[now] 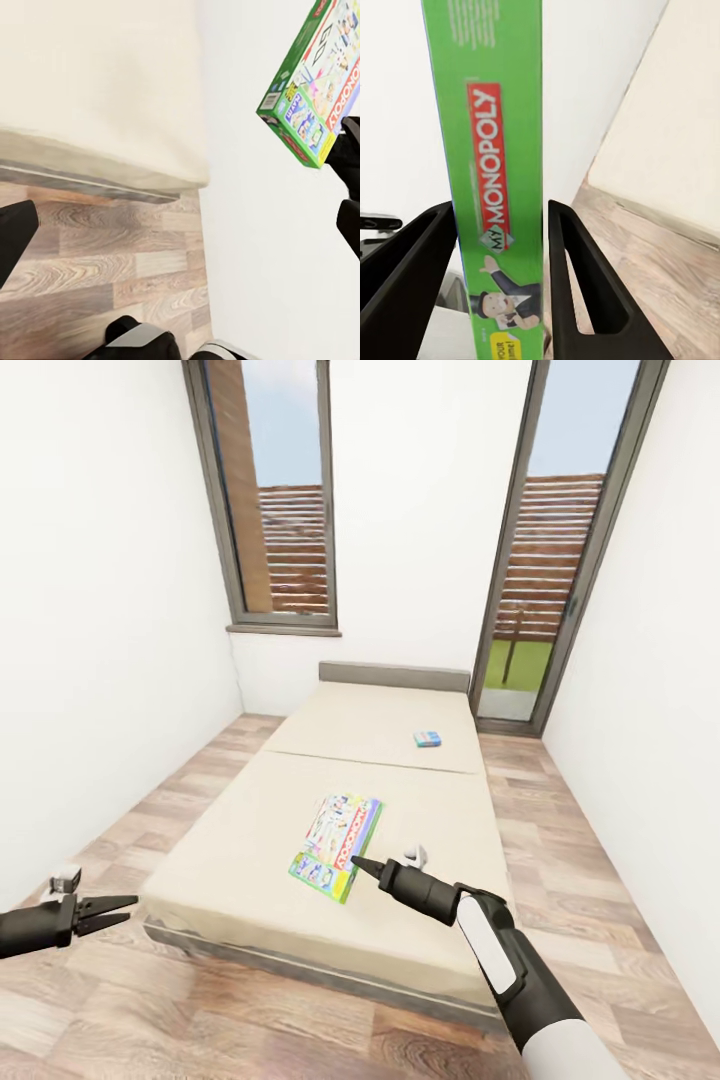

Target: Put all the toys in the child's room - the three board games (two on the bed and one on the table), the two jigsaw puzzles on the table, and the tennis ball on the table - inside the toy box on the table in the child's room.

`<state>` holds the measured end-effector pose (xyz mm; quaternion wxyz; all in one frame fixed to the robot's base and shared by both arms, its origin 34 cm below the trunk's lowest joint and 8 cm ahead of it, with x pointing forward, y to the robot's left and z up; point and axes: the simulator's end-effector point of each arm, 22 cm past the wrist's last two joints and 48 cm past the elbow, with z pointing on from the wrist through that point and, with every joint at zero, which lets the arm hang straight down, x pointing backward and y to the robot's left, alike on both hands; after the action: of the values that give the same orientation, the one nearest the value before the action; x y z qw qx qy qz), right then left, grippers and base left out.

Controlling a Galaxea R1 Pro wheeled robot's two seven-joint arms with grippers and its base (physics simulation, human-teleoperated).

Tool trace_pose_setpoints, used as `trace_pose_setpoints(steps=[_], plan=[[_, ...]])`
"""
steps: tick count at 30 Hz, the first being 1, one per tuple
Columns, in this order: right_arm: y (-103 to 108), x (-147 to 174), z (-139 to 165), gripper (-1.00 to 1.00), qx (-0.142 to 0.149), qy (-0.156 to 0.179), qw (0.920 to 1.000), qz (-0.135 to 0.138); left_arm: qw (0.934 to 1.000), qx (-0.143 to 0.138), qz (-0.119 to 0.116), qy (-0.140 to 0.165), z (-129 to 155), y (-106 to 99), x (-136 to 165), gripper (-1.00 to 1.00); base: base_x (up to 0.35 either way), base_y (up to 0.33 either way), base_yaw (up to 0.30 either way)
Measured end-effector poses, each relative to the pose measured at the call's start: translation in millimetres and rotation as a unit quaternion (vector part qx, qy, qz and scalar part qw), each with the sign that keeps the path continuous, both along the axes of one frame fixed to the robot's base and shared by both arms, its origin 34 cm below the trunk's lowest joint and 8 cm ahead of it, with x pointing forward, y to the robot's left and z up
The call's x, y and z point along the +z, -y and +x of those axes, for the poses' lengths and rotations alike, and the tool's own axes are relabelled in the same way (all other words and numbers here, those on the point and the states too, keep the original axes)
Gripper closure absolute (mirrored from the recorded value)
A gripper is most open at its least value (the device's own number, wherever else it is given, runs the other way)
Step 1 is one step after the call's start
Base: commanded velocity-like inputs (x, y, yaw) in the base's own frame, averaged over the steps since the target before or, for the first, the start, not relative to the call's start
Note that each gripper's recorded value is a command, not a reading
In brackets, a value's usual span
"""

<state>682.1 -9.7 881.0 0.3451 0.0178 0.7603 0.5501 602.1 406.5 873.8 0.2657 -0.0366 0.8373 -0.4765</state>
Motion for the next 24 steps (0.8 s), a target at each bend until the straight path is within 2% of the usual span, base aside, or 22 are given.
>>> trace_pose_setpoints(steps=[24], plan=[[-0.2,34.2,-1.3,1.00,-0.001,-0.003,1.0000,-0.002,1.0000,-0.001,0.002,-0.004,-2.0,0.8,32.8,-1.00,0.000,0.000,0.289]])
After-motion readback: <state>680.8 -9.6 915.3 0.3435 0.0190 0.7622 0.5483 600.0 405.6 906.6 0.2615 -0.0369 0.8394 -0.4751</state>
